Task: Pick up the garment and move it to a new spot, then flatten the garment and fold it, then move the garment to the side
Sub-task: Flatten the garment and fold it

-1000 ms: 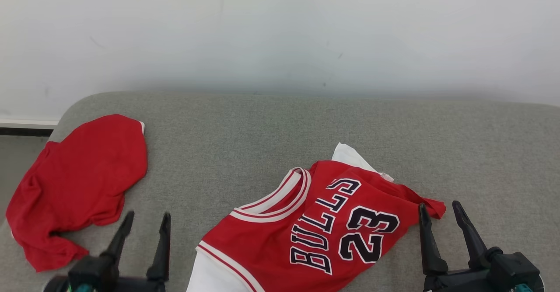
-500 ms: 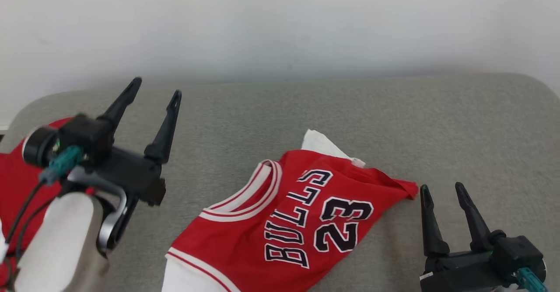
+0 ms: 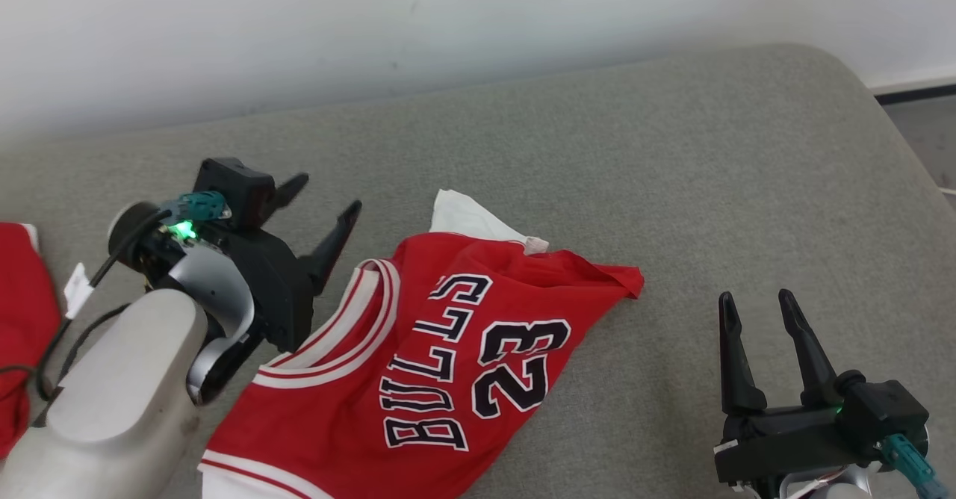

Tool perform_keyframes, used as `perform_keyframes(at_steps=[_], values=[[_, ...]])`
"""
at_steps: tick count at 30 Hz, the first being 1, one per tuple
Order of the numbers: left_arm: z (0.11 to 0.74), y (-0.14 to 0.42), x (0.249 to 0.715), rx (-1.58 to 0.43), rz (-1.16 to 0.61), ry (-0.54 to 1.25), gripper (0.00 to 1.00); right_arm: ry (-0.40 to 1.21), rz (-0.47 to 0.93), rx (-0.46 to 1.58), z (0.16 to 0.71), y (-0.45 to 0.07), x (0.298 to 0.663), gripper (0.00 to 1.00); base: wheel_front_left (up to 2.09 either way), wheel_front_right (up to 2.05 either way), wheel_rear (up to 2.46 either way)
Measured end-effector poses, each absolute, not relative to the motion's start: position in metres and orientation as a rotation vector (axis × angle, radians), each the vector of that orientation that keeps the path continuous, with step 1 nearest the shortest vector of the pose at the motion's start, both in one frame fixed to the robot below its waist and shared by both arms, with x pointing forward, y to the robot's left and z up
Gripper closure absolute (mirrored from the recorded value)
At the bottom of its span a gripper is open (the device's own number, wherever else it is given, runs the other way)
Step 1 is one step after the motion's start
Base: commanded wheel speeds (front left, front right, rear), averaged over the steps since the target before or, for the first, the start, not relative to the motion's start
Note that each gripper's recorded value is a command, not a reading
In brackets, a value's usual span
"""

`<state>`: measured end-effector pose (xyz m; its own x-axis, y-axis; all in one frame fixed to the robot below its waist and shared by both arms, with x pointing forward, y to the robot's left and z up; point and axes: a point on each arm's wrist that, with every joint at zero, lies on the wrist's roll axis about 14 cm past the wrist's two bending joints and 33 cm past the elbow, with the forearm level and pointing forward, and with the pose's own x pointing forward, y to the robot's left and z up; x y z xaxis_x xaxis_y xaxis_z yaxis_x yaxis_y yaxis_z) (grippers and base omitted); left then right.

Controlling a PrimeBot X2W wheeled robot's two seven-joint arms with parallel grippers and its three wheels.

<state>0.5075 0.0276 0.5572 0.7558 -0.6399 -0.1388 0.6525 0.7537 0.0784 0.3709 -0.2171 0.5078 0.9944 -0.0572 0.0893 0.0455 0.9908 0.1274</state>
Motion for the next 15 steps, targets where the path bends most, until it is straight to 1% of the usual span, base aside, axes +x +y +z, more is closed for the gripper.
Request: perform_keyframes(at_steps=[4,7,11,14,15], values=[[0.51,0.012,0.501,0.144,-0.775,0.266,0.0,-0.077,-0.077,0.125,0.503,-0.225,0.372,0.0,0.0,0.0,0.0],[0.479,0.01,0.496,0.138,-0.794,0.38,0.0,-0.06,-0.09,0.124,0.497,-0.228,0.371,0.0,0.0,0.0,0.0],[0.445,0.015,0.49,0.173,-0.806,0.493,0.0,-0.055,-0.099,0.119,0.495,-0.232,0.374,0.0,0.0,0.0,0.0],[0.43,0.011,0.483,0.133,-0.821,0.556,0.0,-0.048,-0.109,0.118,0.493,-0.235,0.374,0.0,0.0,0.0,0.0],[0.425,0.009,0.479,0.138,-0.833,0.576,0.41,-0.046,-0.111,0.117,0.493,-0.235,0.374,0.0,0.0,0.0,0.0]])
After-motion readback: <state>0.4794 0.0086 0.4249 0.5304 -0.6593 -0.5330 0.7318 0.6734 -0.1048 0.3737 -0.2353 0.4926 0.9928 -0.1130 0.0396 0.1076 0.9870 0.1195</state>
